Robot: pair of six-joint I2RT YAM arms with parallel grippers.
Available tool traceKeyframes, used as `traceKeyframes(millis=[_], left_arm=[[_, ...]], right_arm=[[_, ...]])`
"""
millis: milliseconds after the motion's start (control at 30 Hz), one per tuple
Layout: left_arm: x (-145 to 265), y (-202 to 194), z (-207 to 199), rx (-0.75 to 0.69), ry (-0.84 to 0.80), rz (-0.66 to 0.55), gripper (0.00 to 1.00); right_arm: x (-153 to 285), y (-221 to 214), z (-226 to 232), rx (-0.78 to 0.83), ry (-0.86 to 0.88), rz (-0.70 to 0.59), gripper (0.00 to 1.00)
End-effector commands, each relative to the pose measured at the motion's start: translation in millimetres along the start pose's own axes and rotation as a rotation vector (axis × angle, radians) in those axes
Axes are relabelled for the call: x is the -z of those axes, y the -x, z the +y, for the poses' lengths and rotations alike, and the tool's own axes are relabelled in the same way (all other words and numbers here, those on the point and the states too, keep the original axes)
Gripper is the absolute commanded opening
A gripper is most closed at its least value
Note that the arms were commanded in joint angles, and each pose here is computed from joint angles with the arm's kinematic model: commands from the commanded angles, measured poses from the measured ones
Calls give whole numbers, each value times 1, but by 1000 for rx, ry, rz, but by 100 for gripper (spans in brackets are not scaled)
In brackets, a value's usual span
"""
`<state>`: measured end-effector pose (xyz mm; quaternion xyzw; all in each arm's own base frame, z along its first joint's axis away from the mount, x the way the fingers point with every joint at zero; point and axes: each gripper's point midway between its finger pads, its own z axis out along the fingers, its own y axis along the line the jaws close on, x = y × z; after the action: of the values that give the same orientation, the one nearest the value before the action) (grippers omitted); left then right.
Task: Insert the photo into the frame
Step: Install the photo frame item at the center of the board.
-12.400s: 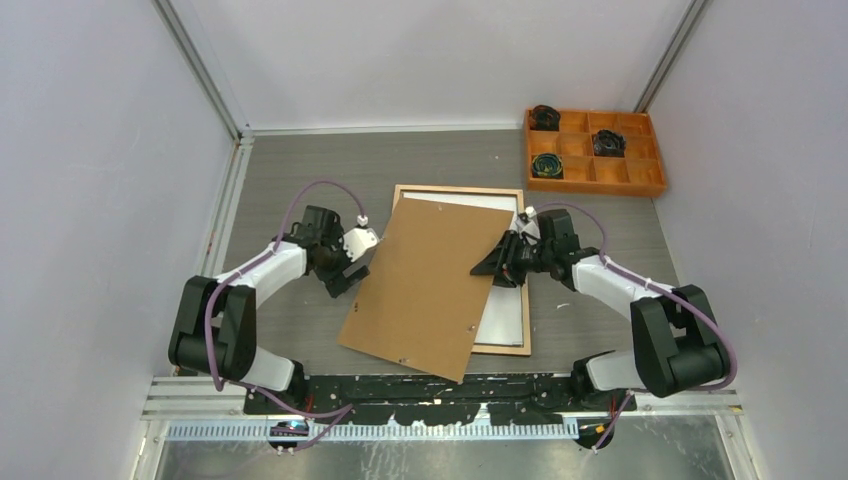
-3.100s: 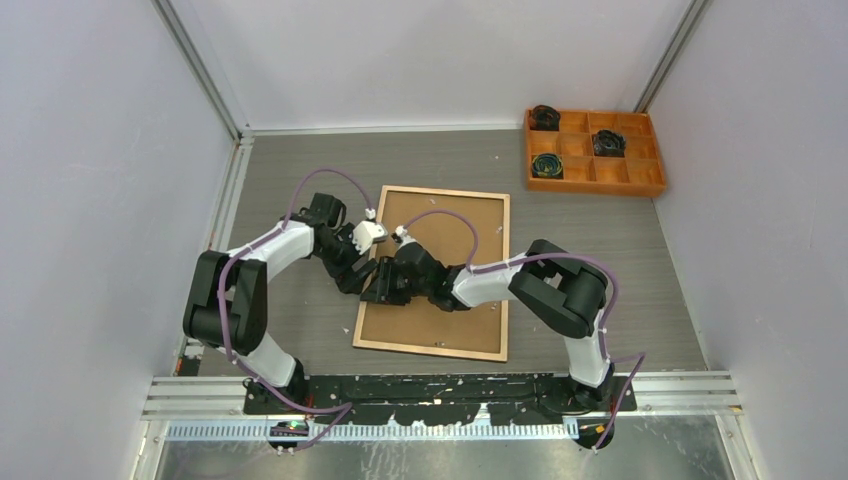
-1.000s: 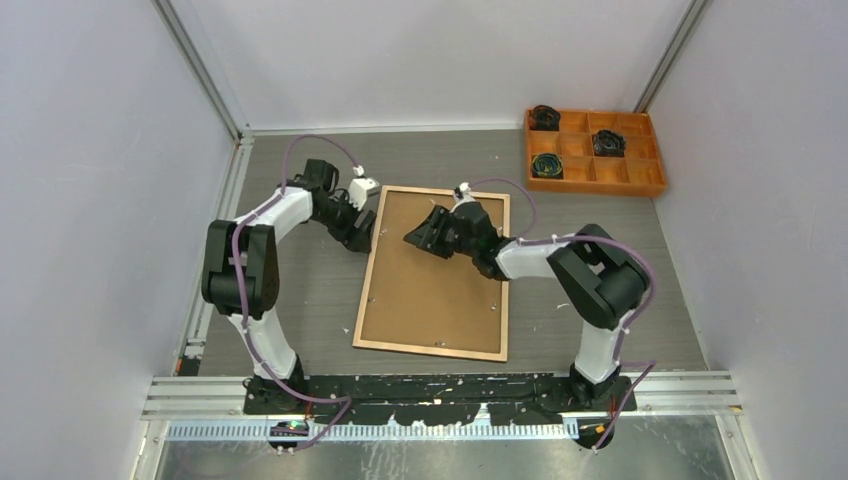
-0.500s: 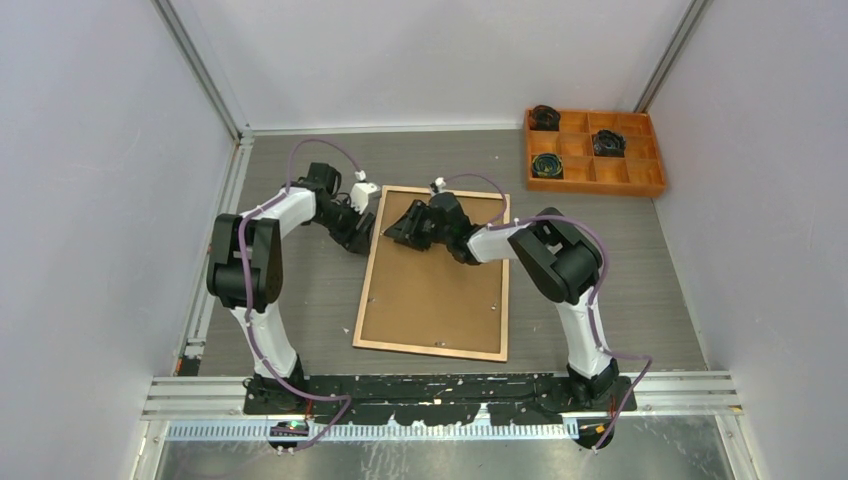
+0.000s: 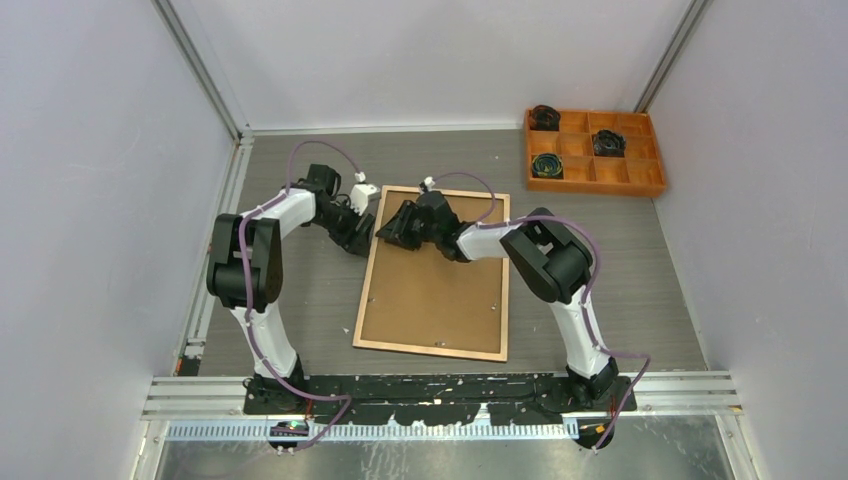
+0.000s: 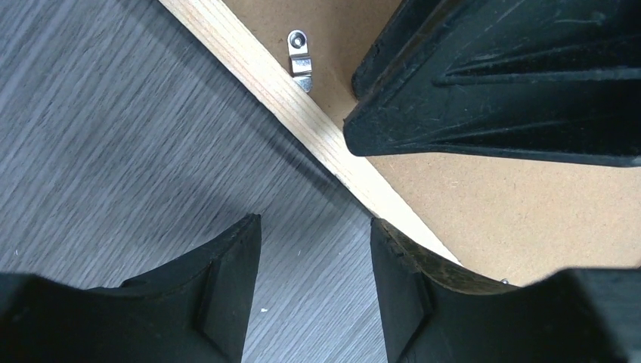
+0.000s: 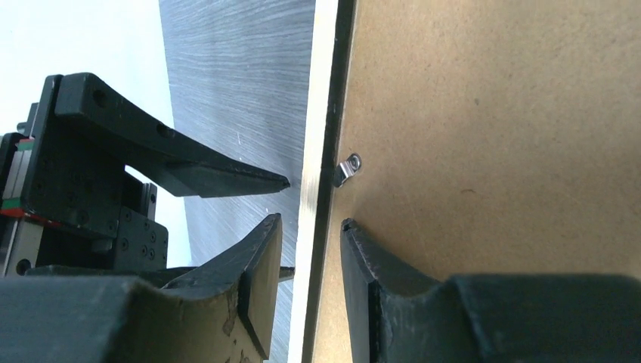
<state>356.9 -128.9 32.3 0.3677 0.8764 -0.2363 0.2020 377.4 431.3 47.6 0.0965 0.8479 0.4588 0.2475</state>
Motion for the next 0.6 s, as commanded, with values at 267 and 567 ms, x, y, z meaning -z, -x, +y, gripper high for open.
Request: traceKeyframes(millis=[267, 567], left_arm=[[0, 2, 0, -49, 2, -20, 56], [1, 2, -1, -54, 1, -20, 56]], right_arm=[[-17, 9, 3, -4, -11, -37, 38], [-20, 11, 3, 3, -11, -43, 37]])
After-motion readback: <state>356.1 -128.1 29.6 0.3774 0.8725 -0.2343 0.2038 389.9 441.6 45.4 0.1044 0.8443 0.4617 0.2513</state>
